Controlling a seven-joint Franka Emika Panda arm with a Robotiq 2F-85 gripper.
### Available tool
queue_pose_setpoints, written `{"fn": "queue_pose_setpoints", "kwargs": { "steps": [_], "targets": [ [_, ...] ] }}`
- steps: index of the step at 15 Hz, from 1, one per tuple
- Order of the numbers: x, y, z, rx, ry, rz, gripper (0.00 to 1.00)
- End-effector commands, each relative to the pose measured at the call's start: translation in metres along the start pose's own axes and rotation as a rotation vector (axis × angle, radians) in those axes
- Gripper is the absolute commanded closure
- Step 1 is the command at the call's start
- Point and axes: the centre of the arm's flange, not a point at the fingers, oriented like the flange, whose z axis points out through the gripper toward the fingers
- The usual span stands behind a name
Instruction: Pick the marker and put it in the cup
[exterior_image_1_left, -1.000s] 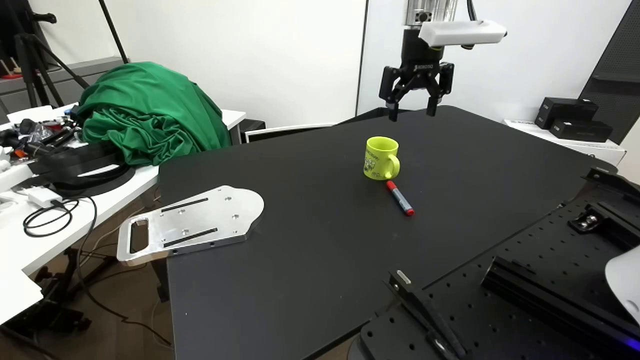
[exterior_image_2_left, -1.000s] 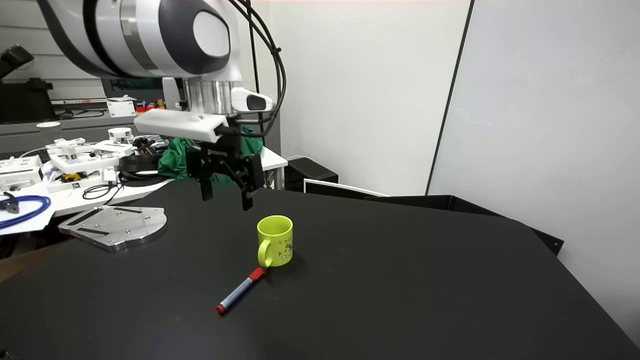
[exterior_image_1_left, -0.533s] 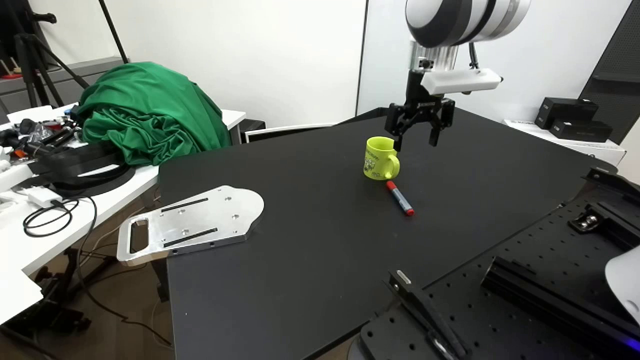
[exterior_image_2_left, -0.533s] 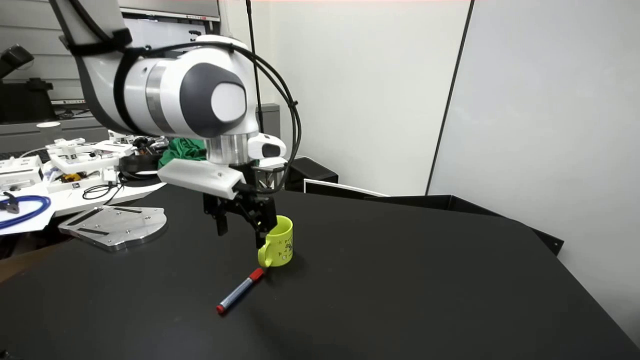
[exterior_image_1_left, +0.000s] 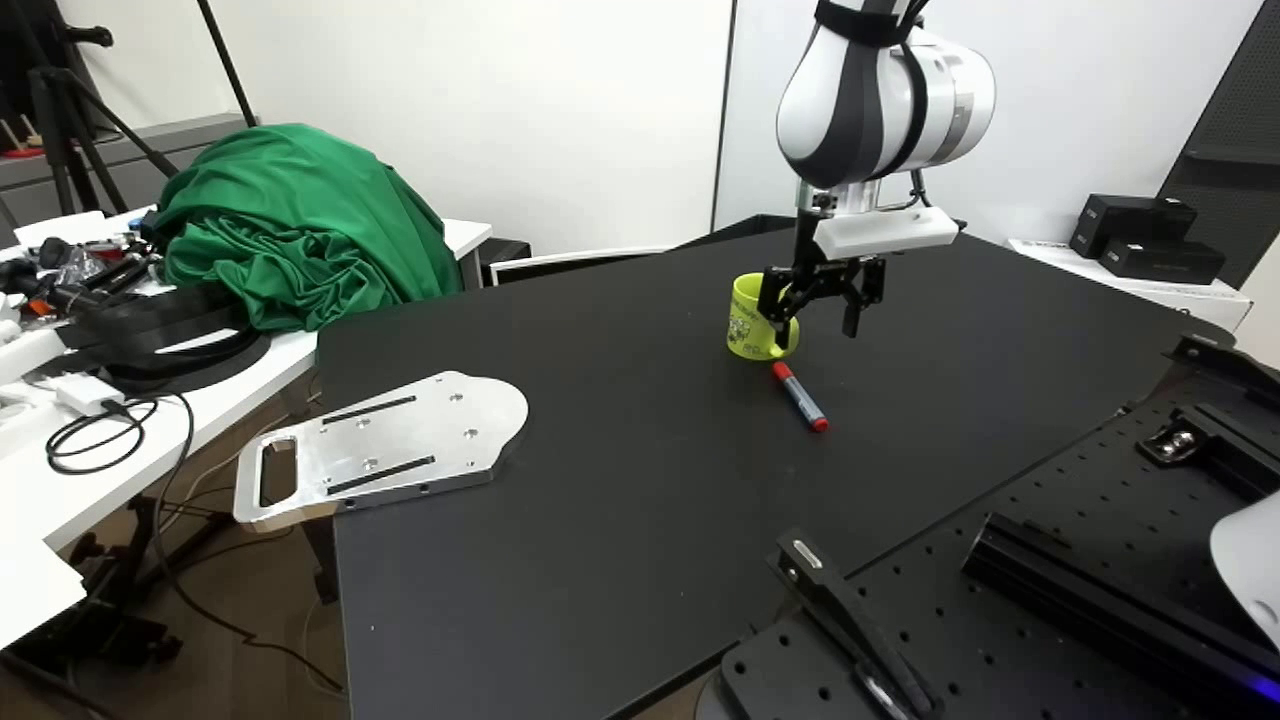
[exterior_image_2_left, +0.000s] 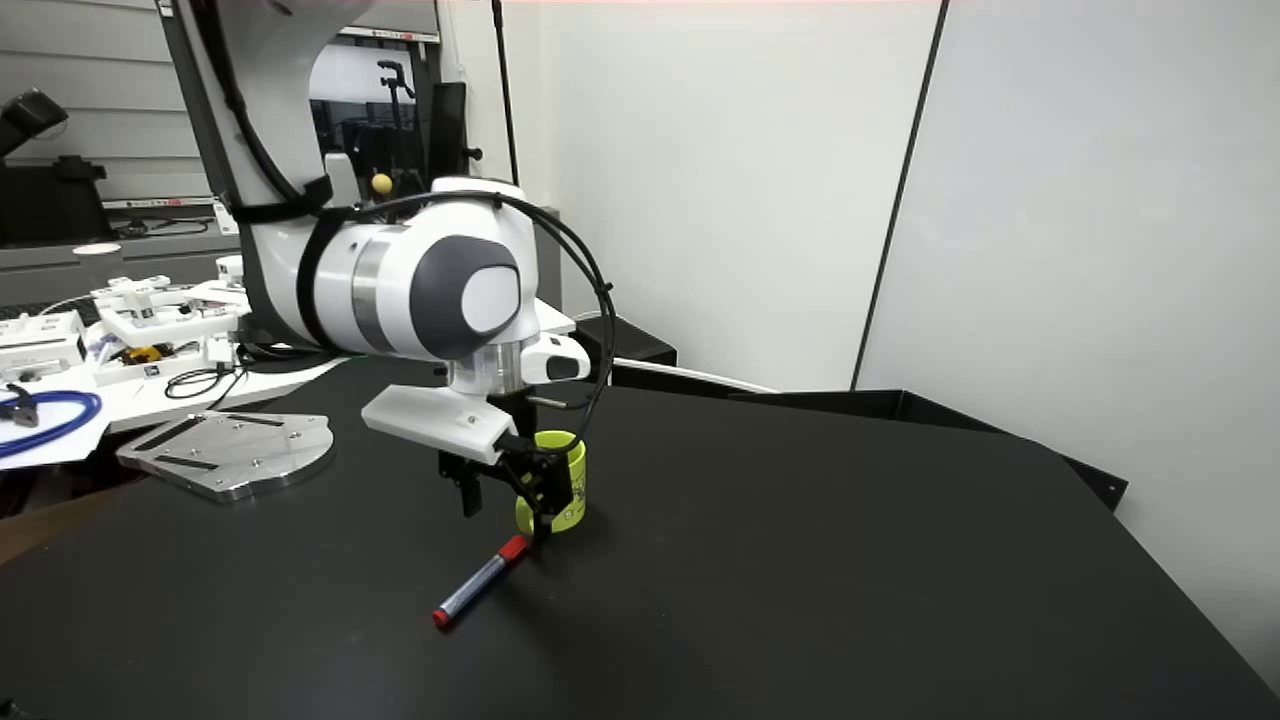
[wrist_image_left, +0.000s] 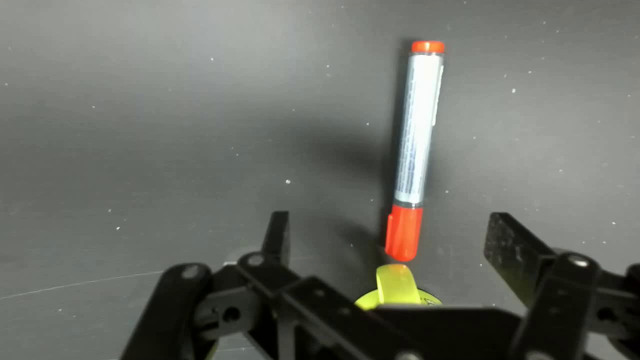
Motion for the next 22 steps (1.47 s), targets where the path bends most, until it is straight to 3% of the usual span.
{"fn": "queue_pose_setpoints", "kwargs": {
  "steps": [1,6,15,17,22],
  "targets": [
    [0.018,-0.02,0.019,0.0,0.008,0.025,0.0],
    [0.012,-0.035,0.036,-0.006,-0.01,0.016,0.0],
    [-0.001,-0.02,0.071,-0.053,-0.071,0.045,0.0],
    [-0.002,-0.017,0.076,-0.066,-0.076,0.044,0.26],
    [-0.002,-0.019,0.074,-0.07,-0.073,0.057,0.62]
  ]
}}
